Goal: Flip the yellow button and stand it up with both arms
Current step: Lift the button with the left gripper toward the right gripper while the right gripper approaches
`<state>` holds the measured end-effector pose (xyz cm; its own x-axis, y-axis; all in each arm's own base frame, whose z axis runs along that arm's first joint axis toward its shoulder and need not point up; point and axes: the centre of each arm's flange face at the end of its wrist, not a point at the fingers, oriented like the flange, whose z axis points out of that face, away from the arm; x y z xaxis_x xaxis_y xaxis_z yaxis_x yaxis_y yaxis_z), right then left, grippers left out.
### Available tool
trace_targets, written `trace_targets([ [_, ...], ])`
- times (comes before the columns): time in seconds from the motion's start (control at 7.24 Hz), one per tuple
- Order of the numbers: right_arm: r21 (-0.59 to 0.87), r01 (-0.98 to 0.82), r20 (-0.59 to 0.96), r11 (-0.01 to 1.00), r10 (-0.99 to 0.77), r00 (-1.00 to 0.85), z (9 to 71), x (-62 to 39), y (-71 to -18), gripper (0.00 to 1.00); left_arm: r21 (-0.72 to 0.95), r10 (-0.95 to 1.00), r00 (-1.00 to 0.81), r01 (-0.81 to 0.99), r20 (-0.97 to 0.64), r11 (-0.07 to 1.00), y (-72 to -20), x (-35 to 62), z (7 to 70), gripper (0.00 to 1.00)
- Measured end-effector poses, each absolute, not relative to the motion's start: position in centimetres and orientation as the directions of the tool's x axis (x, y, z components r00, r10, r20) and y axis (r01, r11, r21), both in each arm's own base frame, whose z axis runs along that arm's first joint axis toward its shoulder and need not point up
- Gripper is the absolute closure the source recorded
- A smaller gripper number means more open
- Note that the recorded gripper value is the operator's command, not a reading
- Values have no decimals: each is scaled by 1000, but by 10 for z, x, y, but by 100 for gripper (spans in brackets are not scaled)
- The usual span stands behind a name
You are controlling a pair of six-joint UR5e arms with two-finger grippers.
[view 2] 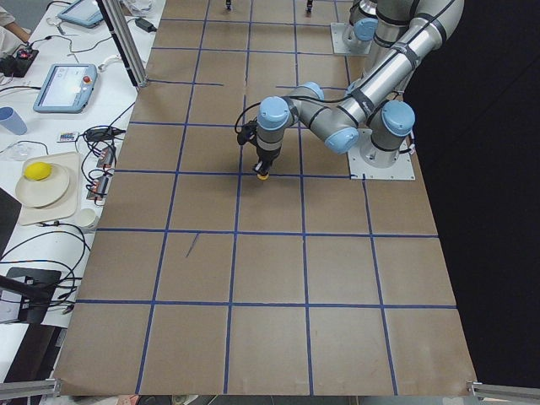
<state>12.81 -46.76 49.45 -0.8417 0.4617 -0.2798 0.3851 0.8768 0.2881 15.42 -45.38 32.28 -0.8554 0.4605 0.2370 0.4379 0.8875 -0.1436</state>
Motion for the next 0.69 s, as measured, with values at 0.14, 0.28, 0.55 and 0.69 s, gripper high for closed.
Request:
trace_targets([
  [0.14, 351, 443, -324, 825, 550, -770, 493, 131, -474, 0, -159, 414, -846, 382, 336, 910, -462, 129, 351, 91],
  [0.28, 423, 486, -355, 764, 634, -687, 492, 131, -480, 0, -176, 364, -826, 319, 429, 931, -470, 96, 383, 92],
  [0.55, 603, 517, -385, 608, 789, -478, 487, 123, -497, 0, -212, 278, -740, 185, 613, 960, -482, 35, 433, 92],
  [0.69, 675, 512, -370, 531, 844, -387, 487, 118, -501, 0, -223, 239, -681, 114, 692, 968, -488, 11, 445, 94],
])
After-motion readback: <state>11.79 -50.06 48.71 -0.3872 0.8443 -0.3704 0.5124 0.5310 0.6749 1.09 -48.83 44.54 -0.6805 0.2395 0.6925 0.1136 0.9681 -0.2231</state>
